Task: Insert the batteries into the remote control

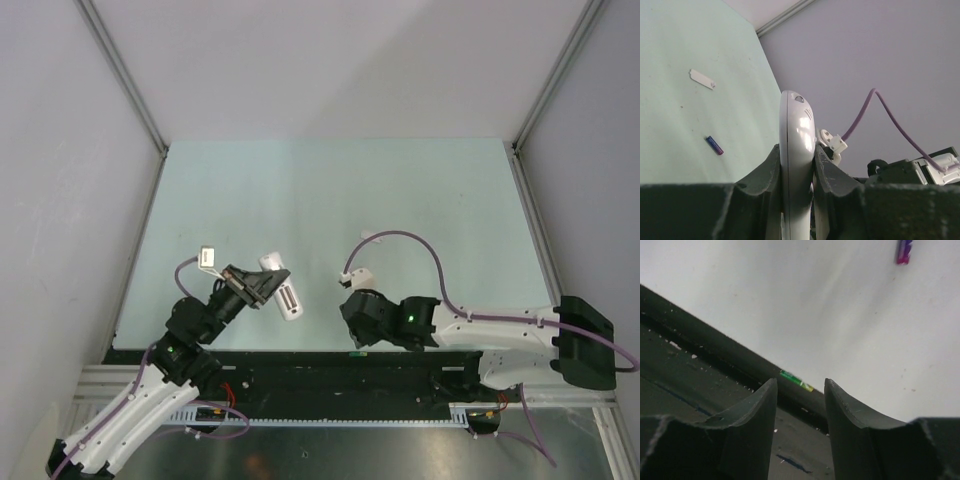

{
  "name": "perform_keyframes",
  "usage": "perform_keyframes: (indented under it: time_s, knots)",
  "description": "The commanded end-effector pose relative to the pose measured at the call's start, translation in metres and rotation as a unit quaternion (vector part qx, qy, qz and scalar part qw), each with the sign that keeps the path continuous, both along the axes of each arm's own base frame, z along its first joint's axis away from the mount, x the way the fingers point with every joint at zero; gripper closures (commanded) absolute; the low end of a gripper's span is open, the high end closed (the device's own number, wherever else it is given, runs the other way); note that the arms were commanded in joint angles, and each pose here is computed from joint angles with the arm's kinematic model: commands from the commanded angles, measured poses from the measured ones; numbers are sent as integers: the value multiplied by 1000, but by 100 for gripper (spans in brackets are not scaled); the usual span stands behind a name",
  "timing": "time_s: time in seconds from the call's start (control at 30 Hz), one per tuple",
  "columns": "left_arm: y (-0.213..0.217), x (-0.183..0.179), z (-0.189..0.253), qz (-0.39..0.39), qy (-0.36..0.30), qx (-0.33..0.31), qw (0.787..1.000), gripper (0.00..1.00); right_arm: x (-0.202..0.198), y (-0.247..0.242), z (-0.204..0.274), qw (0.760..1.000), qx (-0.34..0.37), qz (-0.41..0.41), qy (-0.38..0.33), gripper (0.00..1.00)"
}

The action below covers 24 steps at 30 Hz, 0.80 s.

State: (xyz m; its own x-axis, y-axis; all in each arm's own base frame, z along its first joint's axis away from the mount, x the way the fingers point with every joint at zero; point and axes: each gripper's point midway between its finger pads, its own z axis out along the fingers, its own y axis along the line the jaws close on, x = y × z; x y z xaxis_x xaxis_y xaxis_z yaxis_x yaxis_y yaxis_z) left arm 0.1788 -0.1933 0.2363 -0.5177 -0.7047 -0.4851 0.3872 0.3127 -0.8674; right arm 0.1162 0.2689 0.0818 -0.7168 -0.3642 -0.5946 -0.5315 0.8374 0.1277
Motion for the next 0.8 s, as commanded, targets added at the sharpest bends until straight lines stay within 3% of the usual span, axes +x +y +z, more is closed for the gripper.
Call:
perform_keyframes:
  time_s: [0.0,0.17,0.3,0.67,0.77]
  knots:
    - [3,1,1,6,-8,5,1000,100,-17,9,-3,996,21,-72,38,50]
    - [4,1,-1,9,-7,6,1000,100,-30,9,-11,981,29,-185,52,48]
    - [6,1,-3,14,-9,5,1000,100,-40,6,-21,972,20,-228,56,48]
    - [9,-8,-5,6,-14,-12,1000,100,-37,14,-53,974,-19,-221,51,42]
    - [9,-8,-3,5,-17,-9,1000,100,-33,12,-55,976,-30,-212,44,31]
